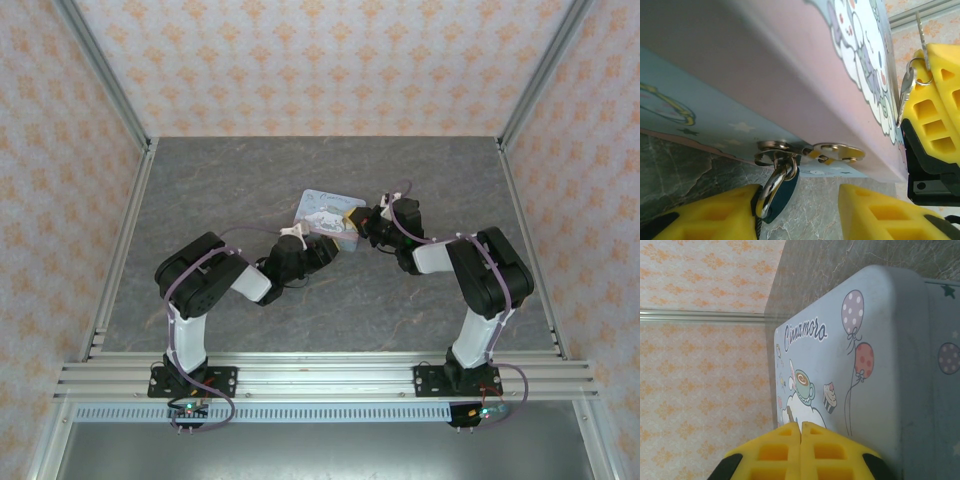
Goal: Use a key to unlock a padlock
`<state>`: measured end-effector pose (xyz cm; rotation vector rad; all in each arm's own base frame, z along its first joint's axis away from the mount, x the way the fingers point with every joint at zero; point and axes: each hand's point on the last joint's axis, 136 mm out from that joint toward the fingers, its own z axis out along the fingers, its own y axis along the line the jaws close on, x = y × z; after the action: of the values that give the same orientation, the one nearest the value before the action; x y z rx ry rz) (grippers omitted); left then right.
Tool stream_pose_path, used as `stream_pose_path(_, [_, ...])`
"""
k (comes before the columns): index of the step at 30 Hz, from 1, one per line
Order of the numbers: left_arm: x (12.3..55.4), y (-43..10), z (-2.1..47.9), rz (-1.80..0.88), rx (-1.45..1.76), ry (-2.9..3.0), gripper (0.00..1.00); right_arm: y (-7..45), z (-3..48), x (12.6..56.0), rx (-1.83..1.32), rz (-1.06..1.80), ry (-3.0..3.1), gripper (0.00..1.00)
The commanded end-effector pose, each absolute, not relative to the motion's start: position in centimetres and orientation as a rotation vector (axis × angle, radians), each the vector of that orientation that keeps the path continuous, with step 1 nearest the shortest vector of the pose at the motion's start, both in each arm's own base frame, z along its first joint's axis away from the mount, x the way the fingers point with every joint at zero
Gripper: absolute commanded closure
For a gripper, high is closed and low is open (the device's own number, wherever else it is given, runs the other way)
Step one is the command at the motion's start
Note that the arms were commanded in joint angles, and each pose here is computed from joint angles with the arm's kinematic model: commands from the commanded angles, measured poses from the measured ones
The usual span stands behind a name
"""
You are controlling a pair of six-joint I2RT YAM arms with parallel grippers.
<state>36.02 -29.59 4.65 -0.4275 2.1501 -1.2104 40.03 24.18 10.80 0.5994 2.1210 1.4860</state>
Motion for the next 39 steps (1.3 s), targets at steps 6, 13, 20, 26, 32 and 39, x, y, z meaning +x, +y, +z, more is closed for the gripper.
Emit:
stream_pose_path(6, [36.5, -29.7, 3.9, -1.190, -0.464, 2.130, 0.60, 24.1, 8.8, 39.2, 0.632, 1.471, 2.176, 1.00])
stream_pose_path(13, [36.7, -29.3, 3.6, -1.178, -0.500, 2.120, 0.66, 24.0, 8.6, 39.1, 0.635, 1.468, 2.179, 1.00])
stream_pose_path(20, [36.7, -28.8, 3.4, -1.163, -0.529, 2.113, 0.76, 23.9, 8.5, 38.9, 0.635, 1.467, 2.181, 1.00])
stream_pose_path(26, [36.6, -28.7, 3.7, -1.163, -0.549, 2.115, 0.87, 24.1, 9.0, 39.1, 0.623, 1.478, 2.173, 1.00])
stream_pose_path(32, [36.2, -29.0, 4.2, -1.172, -0.561, 2.168, 1.00, 24.2, 11.8, 39.2, 0.579, 1.510, 2.126, 1.00])
stream_pose_path(39, [35.6, -29.5, 6.0, -1.208, -0.519, 2.245, 1.00, 23.8, 15.2, 36.8, 0.506, 1.528, 2.116, 1.00])
